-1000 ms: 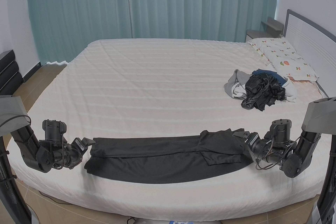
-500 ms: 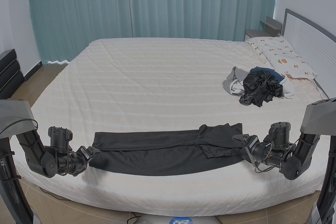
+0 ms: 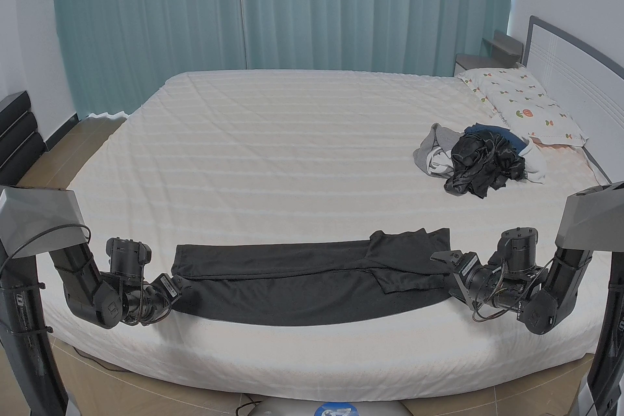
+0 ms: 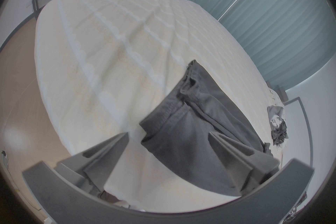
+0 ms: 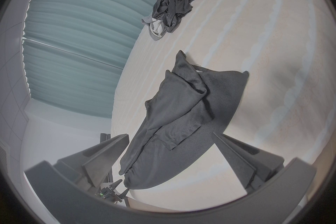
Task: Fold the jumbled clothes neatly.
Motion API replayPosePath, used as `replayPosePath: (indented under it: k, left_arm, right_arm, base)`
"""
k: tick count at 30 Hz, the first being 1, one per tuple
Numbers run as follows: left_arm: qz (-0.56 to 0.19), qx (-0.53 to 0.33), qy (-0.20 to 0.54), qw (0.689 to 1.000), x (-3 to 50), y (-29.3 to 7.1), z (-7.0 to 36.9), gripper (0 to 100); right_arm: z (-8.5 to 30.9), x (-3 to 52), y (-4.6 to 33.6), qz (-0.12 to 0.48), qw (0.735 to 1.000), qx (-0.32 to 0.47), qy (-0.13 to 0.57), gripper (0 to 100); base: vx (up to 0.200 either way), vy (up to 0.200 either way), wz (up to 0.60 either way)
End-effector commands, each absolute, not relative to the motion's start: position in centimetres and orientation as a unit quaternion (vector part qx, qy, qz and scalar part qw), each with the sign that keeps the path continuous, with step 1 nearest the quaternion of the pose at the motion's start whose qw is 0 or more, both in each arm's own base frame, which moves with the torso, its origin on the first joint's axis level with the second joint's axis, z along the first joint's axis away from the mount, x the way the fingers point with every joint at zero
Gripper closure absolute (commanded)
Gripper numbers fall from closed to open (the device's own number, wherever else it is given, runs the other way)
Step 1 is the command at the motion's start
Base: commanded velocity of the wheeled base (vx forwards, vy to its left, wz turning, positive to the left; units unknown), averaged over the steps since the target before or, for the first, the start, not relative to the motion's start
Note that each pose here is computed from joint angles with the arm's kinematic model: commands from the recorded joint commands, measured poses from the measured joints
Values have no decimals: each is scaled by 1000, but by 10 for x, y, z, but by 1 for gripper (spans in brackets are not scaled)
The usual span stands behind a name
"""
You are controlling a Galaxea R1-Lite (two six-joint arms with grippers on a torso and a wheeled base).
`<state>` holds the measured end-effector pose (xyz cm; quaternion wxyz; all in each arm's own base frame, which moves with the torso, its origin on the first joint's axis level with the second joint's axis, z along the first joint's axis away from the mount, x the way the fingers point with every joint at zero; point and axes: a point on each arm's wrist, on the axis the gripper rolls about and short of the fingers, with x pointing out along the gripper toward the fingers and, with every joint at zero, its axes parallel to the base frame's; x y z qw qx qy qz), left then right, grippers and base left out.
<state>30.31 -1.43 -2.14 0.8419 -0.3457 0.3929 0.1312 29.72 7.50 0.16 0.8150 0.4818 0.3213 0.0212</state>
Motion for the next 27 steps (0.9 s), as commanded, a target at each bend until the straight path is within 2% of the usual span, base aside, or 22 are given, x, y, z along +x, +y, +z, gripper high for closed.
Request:
replayPosePath:
  k: [1,13,23,24,27]
  left_arm:
    - [144,-338,397,841,310,-16,-33,100]
    - [209,-306,390,843,299,-15,-39,100]
    - [212,-309,392,840,295,-15,-38,100]
    - [212,-310,392,840,295,-15,-38,0]
    - [210,-320,388,839,295,-15,-35,0]
  right_arm:
    - [-2,297,76,20,814,479,327,0]
    - [-1,295,79,24,814,477,329,0]
    - [-3,293,91,36,814,470,340,0]
    - [-4,292,96,38,814,467,342,0]
    - [-7,295,106,36,819,460,341,0]
  base:
    - [0,0,0]
    - [0,0,0]
    - [0,0,0]
    - [0,0,0]
    - [0,0,0]
